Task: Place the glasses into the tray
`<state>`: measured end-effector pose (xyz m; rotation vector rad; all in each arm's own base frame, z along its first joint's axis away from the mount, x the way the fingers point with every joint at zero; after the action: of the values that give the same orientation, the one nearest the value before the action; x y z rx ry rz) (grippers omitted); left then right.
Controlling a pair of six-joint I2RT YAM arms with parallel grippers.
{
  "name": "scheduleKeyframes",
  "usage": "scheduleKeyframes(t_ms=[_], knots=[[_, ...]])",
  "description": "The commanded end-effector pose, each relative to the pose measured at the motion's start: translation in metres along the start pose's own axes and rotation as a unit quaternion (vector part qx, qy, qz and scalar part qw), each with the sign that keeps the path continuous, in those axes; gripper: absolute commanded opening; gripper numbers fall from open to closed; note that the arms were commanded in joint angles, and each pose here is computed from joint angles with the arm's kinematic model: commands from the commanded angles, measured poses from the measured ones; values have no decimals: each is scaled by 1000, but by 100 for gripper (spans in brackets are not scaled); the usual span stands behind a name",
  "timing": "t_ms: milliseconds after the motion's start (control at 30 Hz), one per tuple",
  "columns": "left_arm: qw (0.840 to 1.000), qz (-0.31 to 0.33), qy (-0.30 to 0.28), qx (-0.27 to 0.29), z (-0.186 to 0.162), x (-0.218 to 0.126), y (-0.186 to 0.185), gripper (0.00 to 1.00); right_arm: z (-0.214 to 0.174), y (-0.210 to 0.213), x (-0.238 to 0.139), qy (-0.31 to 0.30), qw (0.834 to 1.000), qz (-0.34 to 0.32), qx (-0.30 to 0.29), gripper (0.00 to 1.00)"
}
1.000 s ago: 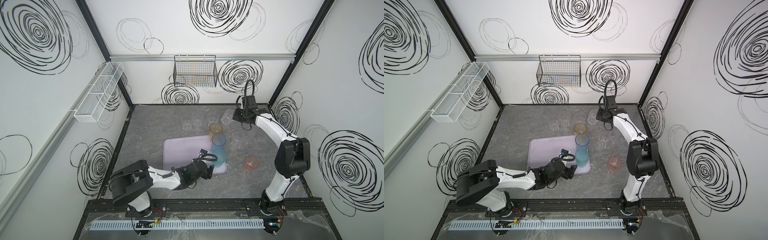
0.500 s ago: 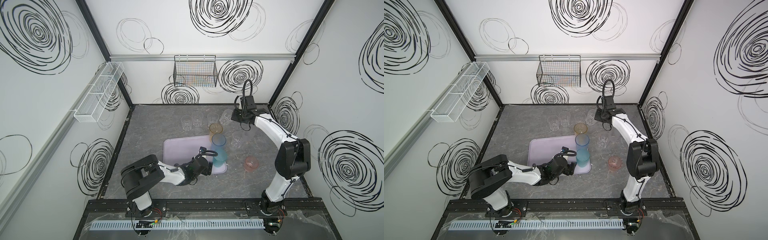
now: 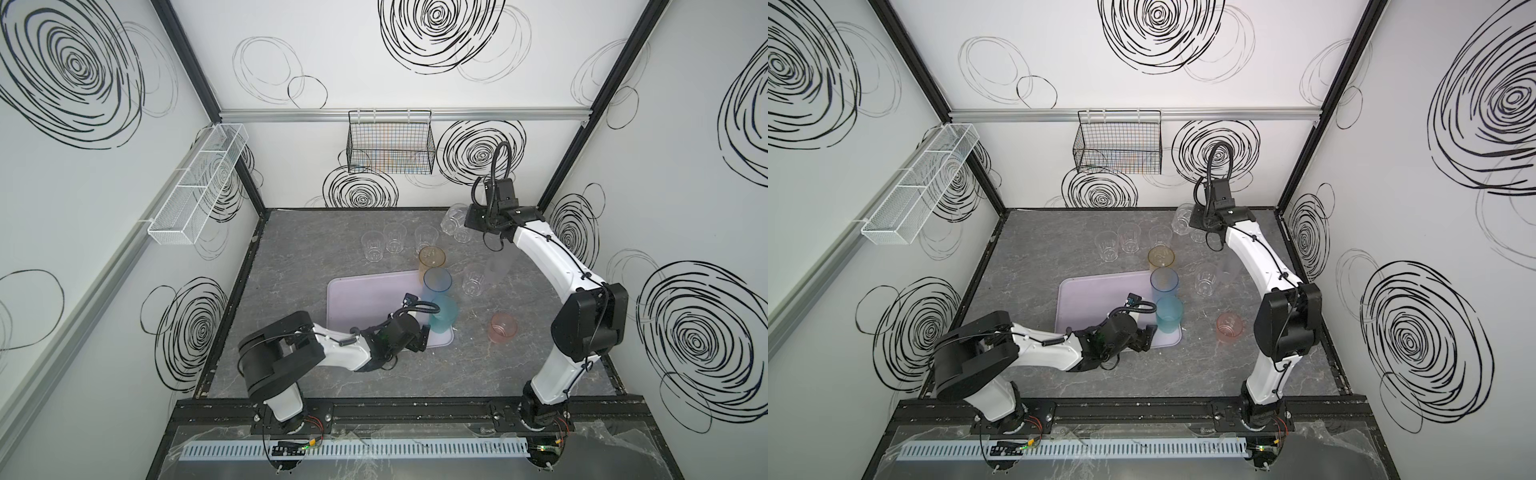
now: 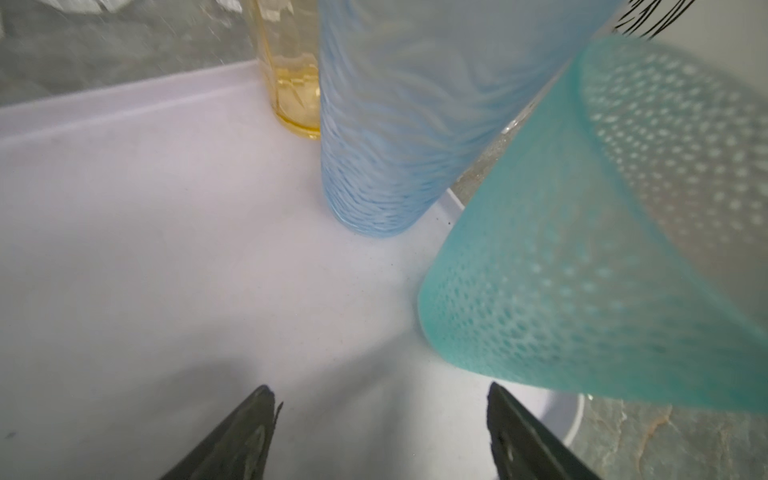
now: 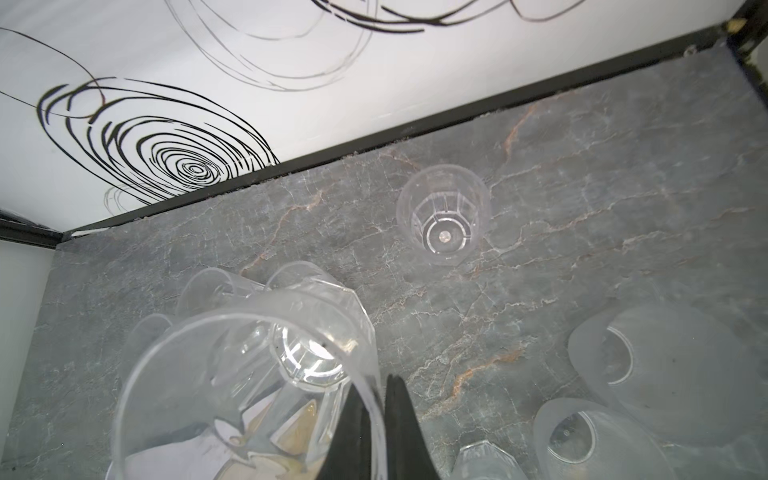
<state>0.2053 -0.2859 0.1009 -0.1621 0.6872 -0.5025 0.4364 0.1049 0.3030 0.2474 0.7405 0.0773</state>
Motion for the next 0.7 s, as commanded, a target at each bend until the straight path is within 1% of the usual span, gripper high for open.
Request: scheduleKeyframes(t_ms=[0, 67, 133, 233, 400, 467, 600, 667], knots=[[997, 32, -63, 34, 22, -31, 3, 87, 26, 38, -37, -48, 998, 15, -43, 6], [995, 51, -79, 31, 28, -47, 13, 90, 29, 58, -43, -57, 996, 24, -60, 6], [993, 65, -94, 17, 36, -61, 25, 92, 25, 79, -46, -57, 994, 44, -77, 6], [990, 82, -118, -15, 53, -84, 45, 93, 5, 113, -40, -29, 991, 69, -111, 6], [978, 114, -163, -56, 77, -121, 84, 94, -45, 164, -30, 29, 978, 109, -177, 6], [973, 129, -179, -68, 83, -133, 100, 95, -63, 177, -24, 50, 971, 116, -203, 6], [962, 161, -189, -114, 85, -147, 132, 95, -105, 194, -2, 99, 960, 112, -238, 6], [960, 161, -190, -129, 85, -147, 137, 94, -121, 199, 11, 116, 956, 101, -251, 6]])
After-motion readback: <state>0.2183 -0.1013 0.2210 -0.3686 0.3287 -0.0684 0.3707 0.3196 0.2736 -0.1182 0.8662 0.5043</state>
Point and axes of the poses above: each gripper's point midway between its finger pads, its own x axis out along the fingers, its own y axis along the line the jaws close on, z = x × y, the point moved 7 cm from there along -x, back along the fingers, and after that the axes turned 5 degrees about -x, right-handed, at the moved point
